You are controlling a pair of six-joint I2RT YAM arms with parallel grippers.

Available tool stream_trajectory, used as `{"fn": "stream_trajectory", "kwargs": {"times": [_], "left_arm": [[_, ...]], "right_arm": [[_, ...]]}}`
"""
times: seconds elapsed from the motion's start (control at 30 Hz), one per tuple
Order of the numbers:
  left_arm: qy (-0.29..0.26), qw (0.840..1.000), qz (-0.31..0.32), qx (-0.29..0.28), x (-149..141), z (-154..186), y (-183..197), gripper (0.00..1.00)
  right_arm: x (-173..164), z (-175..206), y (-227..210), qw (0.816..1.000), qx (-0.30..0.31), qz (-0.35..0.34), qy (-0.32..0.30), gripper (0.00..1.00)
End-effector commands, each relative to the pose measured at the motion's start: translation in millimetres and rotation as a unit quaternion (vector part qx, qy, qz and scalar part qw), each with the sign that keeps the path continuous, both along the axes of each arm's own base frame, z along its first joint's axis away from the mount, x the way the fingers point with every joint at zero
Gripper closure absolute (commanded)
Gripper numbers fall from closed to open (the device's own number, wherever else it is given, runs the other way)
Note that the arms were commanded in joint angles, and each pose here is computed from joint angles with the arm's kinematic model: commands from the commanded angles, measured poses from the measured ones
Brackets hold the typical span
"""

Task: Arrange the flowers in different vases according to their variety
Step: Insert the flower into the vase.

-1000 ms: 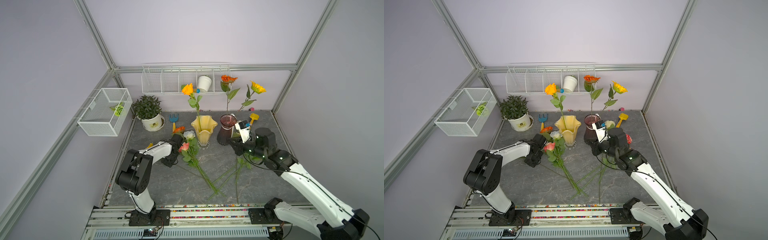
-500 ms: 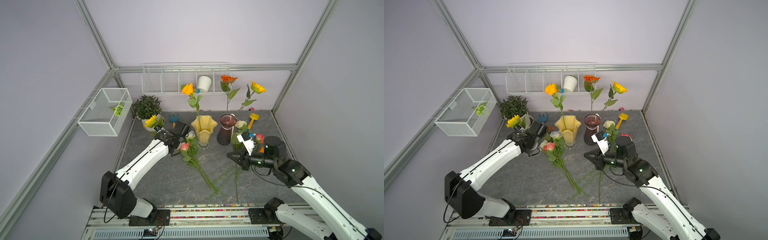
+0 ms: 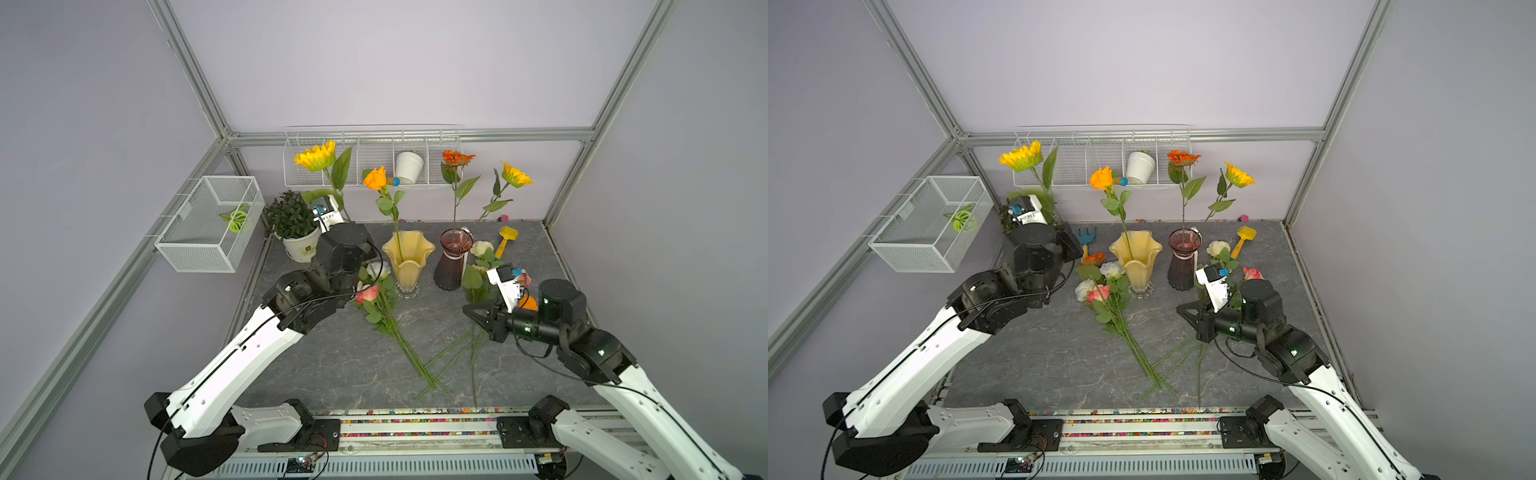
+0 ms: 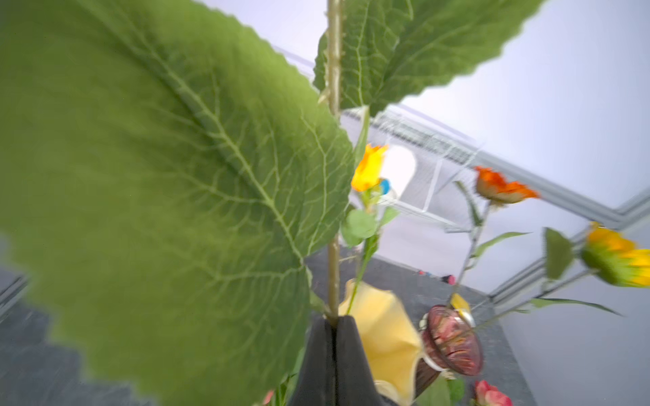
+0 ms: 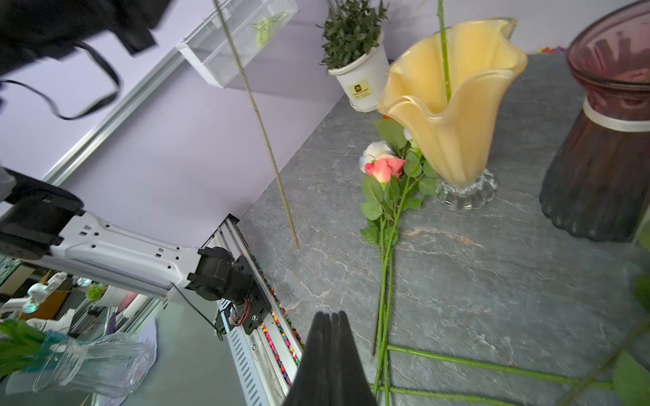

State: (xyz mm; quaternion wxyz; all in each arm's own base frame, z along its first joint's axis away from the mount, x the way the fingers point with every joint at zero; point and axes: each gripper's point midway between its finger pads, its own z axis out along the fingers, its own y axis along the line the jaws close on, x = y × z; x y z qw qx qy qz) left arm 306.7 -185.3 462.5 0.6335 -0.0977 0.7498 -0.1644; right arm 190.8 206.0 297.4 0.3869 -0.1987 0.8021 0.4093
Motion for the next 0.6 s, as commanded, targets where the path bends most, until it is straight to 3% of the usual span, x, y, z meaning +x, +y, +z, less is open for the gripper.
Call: {"fn": "stream_trajectory", "kwargs": {"times": [0.0,0.1,0.27,0.43,0.57], "left_arm": [[-0.116,0.992,-0.043,0.014,-5.5,65.9,-11.3,1.0],[-0.169,0.984,-0.054,0.025,-1.4,87.6,-24.0,1.0],[-0.232,0.969,-0.041,0.068,20.7,96.2,-49.5,1.0],[-0.225,0.971,-0.017,0.076,67.8,79.7,-57.8,1.0],[-0.251,0.965,-0.003,0.071,86.0,83.8,-59.0,1.0]], "right_arm": [[5.8,-18.9,-12.6,0.998,-0.011,-0.053,0.025,1.0],[11.0,-36.1,-26.5,0.992,-0.033,-0.104,0.06,1.0],[19.9,-81.5,-55.4,0.963,-0.094,-0.206,0.145,1.0],[25.0,-104.5,-54.5,0.954,-0.101,-0.221,0.173,1.0],[30.2,-107.1,-52.3,0.954,-0.101,-0.223,0.172,1.0]]}}
